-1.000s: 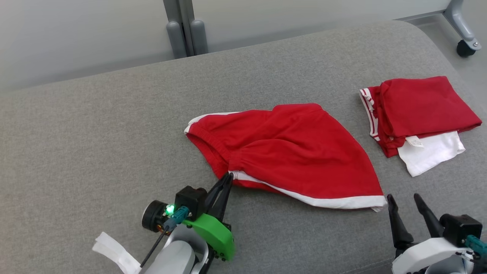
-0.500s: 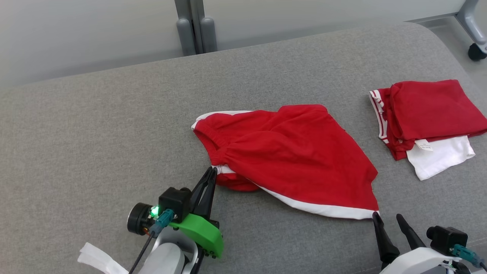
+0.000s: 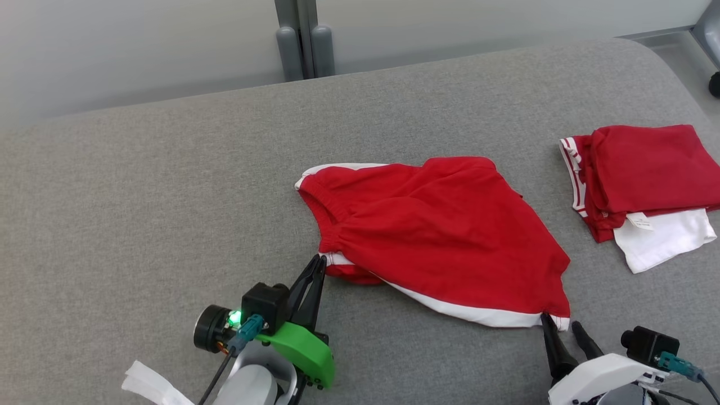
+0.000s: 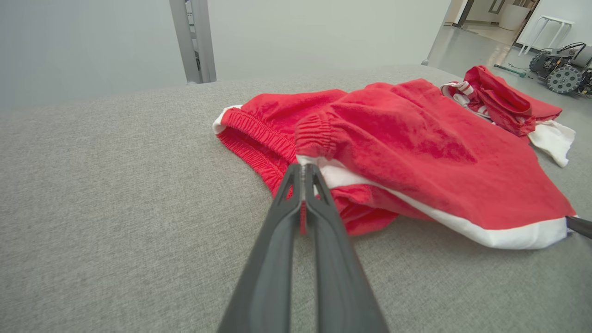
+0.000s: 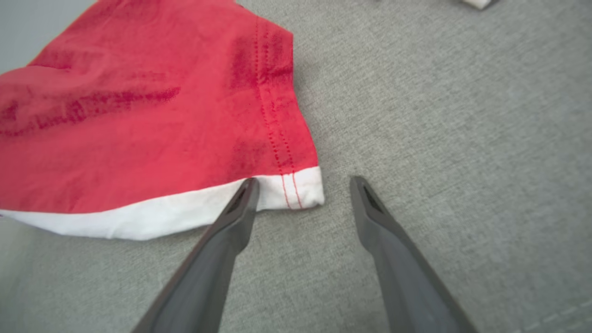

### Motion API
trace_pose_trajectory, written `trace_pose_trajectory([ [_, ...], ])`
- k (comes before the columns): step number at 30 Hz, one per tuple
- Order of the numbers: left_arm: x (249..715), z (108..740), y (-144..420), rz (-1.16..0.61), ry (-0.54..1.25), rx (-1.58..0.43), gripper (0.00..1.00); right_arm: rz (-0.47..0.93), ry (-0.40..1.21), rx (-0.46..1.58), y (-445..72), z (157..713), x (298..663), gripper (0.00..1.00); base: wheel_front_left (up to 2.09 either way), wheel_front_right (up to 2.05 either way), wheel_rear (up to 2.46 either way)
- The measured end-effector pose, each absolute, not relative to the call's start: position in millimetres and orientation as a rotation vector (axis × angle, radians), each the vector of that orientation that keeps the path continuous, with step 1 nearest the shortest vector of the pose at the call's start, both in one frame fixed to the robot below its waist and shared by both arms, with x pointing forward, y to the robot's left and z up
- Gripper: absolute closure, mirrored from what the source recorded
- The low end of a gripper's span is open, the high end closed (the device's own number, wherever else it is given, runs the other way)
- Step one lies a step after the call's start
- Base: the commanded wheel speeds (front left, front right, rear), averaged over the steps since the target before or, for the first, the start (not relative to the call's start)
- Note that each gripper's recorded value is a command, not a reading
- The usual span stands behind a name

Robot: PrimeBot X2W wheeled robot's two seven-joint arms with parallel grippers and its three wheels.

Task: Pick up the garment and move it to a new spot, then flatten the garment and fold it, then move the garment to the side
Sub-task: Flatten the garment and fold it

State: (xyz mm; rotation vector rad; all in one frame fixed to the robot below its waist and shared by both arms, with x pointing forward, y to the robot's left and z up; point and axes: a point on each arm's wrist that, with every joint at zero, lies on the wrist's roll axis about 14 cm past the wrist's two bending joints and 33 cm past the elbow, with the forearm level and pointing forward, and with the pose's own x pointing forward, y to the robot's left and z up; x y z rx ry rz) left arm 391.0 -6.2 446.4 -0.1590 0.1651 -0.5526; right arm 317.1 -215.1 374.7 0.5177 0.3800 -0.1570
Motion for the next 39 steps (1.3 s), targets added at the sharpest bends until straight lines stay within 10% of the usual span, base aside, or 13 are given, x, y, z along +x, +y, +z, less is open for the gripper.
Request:
trace_pose_trajectory([
  [5, 389.5, 445.2, -3.1, -0.546, 0.168, -0.157, 1.00, -0.139, 0.395, 0.536, -205.1, 371.2, 325.8, 0.00, 0.00, 0.00, 0.00],
  [6, 389.6, 444.9, -2.0, -0.542, 0.169, -0.157, 1.00, -0.125, 0.404, 0.523, -202.1, 370.1, 326.7, 0.56, 0.00, 0.00, 0.00],
  [8, 390.1, 444.4, 0.4, -0.534, 0.170, -0.156, 1.00, -0.111, 0.413, 0.509, -199.5, 368.7, 327.2, 1.00, 0.00, 0.00, 0.00],
  [21, 402.3, 460.9, 19.0, -0.455, 0.116, -0.155, 1.00, -0.005, 0.276, 0.448, -199.9, 418.8, 352.6, 1.00, 0.00, 0.00, 0.00],
  [39, 432.9, 718.7, 29.7, -0.505, -0.564, -0.224, 1.00, 0.326, -0.365, 0.173, -176.9, 721.8, 406.5, 1.00, 0.00, 0.00, 0.00],
])
